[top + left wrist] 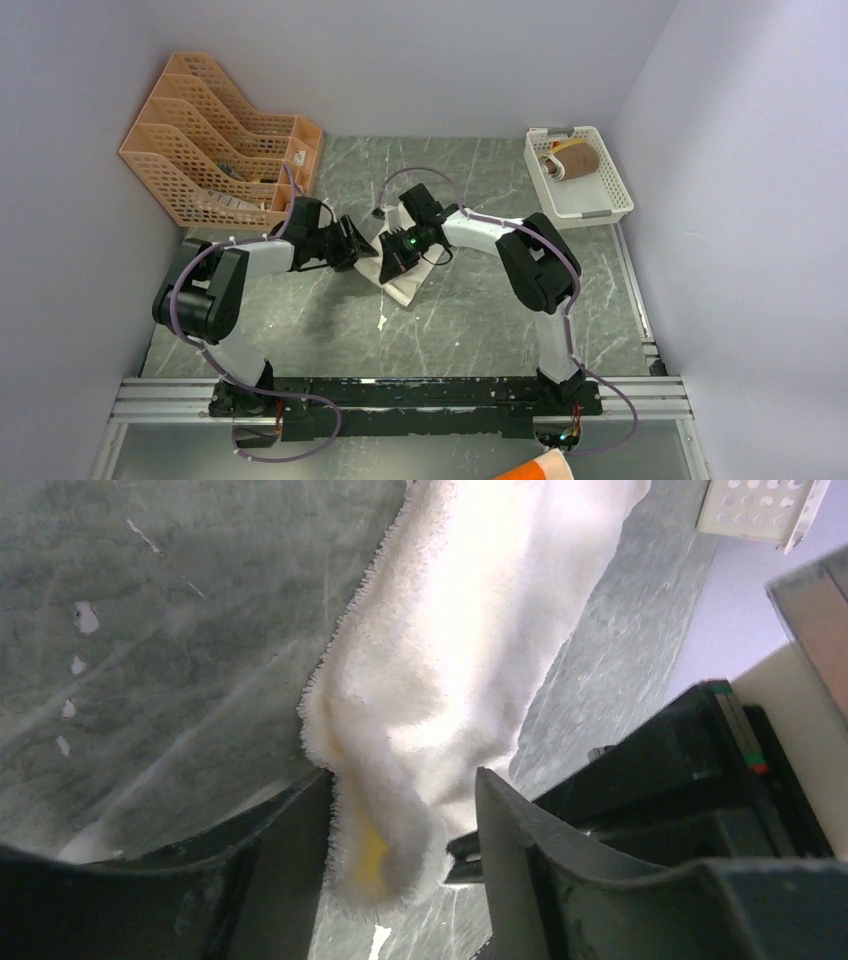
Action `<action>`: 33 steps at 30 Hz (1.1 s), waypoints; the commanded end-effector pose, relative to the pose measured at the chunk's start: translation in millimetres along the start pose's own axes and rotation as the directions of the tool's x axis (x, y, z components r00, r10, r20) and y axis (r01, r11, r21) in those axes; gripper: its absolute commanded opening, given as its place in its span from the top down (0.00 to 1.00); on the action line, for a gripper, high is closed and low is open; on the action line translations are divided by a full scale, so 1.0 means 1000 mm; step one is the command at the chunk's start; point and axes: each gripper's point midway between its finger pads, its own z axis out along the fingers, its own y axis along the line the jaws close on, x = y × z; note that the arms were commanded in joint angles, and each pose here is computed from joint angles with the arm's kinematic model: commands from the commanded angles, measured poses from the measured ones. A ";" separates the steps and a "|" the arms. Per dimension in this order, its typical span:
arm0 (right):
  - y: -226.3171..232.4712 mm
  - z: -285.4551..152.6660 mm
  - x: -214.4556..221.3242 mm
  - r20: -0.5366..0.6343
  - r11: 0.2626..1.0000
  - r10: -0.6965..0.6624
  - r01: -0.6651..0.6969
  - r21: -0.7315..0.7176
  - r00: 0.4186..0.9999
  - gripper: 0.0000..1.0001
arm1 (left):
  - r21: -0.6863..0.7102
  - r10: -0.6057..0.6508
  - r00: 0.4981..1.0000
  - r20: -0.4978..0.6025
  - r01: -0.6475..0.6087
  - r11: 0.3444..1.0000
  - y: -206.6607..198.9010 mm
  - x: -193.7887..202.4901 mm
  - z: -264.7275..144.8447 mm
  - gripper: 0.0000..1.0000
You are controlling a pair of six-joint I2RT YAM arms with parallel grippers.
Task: Roll the towels
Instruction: Roll the towel at the center of the board.
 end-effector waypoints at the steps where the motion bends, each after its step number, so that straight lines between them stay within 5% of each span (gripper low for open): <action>1: 0.003 -0.001 0.003 -0.030 0.999 -0.035 0.036 0.014 0.999 1.00 | 0.019 -0.011 1.000 -0.003 0.011 1.000 -0.009 -0.005 0.003 0.42; 6: -0.001 -0.004 0.003 -0.038 0.998 -0.047 0.048 0.044 0.998 1.00 | -0.003 -0.003 1.000 -0.028 0.003 1.000 -0.004 0.001 0.001 0.58; 10: -0.002 -0.006 0.001 -0.040 0.996 -0.057 0.060 0.064 0.998 0.99 | -0.010 -0.011 0.999 -0.047 0.010 1.000 0.002 0.008 0.003 0.86; 11: -0.003 -0.008 0.000 -0.036 0.995 -0.060 0.063 0.078 0.998 0.85 | -0.010 -0.016 0.998 -0.057 0.015 1.000 0.004 0.010 0.005 0.92; 14: -0.002 -0.018 -0.002 -0.020 0.977 -0.114 0.115 0.179 0.993 0.54 | 0.001 -0.035 0.996 -0.085 0.035 0.999 0.006 0.016 0.008 0.93; 17: -0.002 -0.028 0.002 -0.037 0.916 -0.207 0.207 0.344 0.978 0.40 | 0.005 -0.054 0.993 -0.109 0.055 0.998 0.008 0.021 0.010 0.93; 33: 0.004 -0.011 0.010 -0.054 0.763 -0.363 0.330 0.555 0.930 0.38 | -0.013 -0.103 0.986 -0.135 0.102 0.995 0.023 0.018 0.002 0.93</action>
